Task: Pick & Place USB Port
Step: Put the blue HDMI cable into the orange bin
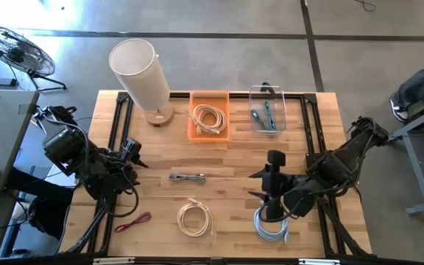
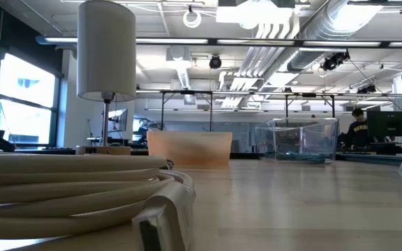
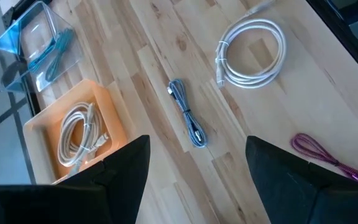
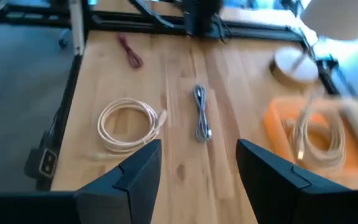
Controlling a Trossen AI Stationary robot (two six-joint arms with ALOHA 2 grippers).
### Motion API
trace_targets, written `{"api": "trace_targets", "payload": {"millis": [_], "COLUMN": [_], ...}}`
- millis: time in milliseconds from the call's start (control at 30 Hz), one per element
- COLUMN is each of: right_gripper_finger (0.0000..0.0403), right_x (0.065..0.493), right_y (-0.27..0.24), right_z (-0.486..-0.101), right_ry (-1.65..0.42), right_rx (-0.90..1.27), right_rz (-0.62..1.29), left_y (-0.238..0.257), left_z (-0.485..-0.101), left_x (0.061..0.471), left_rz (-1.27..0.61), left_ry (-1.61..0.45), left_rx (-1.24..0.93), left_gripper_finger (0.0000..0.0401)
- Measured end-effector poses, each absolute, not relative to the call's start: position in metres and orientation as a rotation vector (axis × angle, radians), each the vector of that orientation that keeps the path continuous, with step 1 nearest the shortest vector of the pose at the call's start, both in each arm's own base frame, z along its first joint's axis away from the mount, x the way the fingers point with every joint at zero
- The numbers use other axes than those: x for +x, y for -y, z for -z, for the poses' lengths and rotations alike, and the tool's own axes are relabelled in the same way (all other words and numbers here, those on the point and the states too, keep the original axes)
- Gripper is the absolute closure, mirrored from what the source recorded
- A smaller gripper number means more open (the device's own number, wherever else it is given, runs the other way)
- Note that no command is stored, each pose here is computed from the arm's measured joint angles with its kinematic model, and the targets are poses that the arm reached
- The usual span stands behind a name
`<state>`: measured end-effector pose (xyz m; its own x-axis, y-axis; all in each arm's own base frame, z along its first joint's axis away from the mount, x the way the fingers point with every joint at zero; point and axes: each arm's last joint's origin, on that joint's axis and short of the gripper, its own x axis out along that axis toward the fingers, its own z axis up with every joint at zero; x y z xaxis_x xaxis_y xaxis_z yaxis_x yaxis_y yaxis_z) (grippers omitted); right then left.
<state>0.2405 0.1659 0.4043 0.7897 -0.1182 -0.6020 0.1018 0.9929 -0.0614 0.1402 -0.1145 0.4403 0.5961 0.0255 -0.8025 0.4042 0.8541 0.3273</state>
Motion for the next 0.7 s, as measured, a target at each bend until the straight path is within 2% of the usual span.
{"api": "trace_targets", "payload": {"millis": [233, 700], "right_gripper_finger": [0.0203, 0.0203], "right_x": [0.24, 0.289], "right_y": [-0.16, -0.177], "right_z": [-0.39, -0.333], "right_ry": [-0.777, -0.99], "right_rx": [0.222, 0.201], "right_rz": [0.258, 0.273], "left_y": [0.115, 0.115], "left_z": [-0.44, -0.44], "left_x": [0.14, 0.14], "left_rz": [0.243, 0.251], "left_ry": [-0.913, -0.917], "left_rx": [0.539, 0.534], "left_gripper_finger": [0.0142, 0.0142]}}
